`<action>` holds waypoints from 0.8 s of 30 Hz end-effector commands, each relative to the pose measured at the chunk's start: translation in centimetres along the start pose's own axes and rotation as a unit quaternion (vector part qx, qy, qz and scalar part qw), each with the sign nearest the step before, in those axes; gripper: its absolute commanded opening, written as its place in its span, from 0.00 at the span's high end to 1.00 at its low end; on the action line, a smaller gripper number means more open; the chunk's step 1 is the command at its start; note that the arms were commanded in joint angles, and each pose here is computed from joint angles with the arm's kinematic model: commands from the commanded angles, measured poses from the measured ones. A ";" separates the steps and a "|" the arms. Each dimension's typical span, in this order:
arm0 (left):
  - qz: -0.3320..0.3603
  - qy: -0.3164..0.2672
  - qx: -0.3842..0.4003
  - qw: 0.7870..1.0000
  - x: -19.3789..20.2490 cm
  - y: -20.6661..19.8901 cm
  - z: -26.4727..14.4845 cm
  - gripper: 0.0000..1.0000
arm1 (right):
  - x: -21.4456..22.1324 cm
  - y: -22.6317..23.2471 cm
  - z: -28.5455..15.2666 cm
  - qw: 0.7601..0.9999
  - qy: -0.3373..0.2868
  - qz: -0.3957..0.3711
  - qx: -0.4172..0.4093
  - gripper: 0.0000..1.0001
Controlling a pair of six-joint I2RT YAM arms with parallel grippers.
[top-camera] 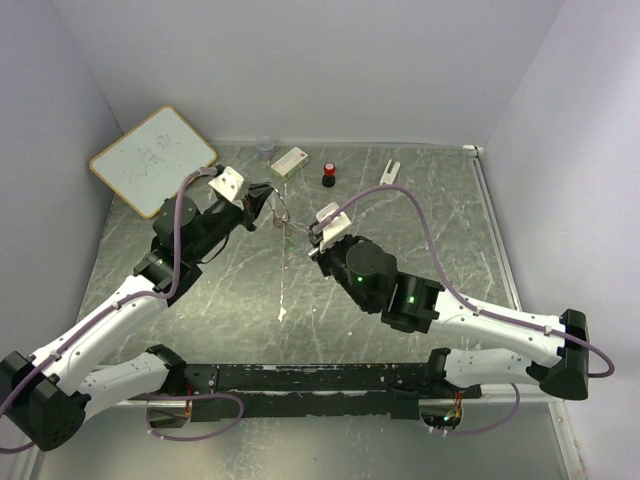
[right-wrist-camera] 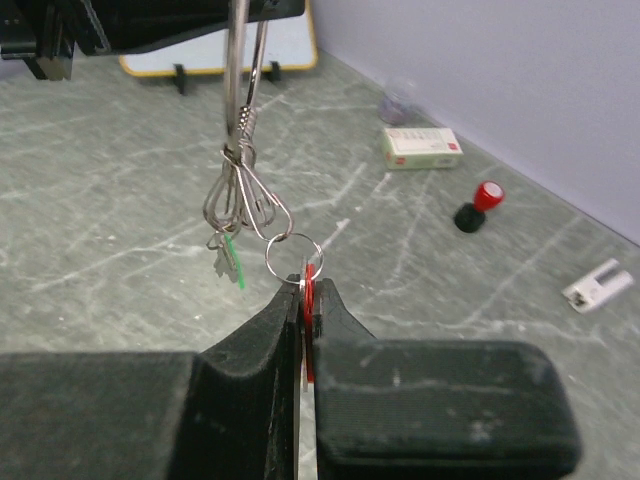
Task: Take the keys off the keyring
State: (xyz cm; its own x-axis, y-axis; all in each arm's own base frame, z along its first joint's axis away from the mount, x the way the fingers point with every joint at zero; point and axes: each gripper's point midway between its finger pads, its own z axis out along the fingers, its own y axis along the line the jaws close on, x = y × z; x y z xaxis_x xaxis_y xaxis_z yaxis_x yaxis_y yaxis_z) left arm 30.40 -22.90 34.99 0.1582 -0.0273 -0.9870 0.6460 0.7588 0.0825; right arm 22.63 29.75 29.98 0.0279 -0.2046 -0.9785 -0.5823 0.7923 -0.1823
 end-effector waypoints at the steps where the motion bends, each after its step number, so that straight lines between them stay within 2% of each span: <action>1: 0.002 0.033 -0.046 0.998 2.2 1.5 0.0 0.90 | 0.8 -2.9 -1.6 0.993 0.068 -0.042 0.091 1.00; 6: -0.007 0.053 -0.033 0.998 4.0 0.8 -0.4 0.74 | -0.6 -4.8 -3.1 0.982 0.075 -0.074 0.159 1.00; 11: -0.011 0.055 0.008 0.998 4.4 -0.7 -0.7 0.52 | -2.7 -5.1 -3.7 0.984 0.057 -0.058 0.157 1.00; 15: -0.022 0.044 0.037 0.998 4.2 -1.8 -0.9 0.46 | -3.8 -4.3 -3.6 0.989 0.056 -0.038 0.132 1.00; 22: -0.018 0.067 0.199 0.978 5.2 -7.1 -1.1 0.31 | -3.6 -3.7 -3.3 0.987 0.068 -0.059 0.135 1.00; 24: -0.020 0.061 0.248 0.967 4.9 -8.7 -1.5 0.12 | -3.5 -3.5 -3.2 0.986 0.068 -0.061 0.137 1.00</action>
State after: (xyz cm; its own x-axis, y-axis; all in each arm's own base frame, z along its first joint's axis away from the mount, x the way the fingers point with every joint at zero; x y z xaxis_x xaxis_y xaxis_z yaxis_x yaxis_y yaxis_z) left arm 27.39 -26.49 28.62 0.0304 0.0523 -0.9982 0.8269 0.5596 0.0545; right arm 21.96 26.13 34.39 -0.0316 -0.3436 -0.9386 -0.3701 0.8763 -0.3083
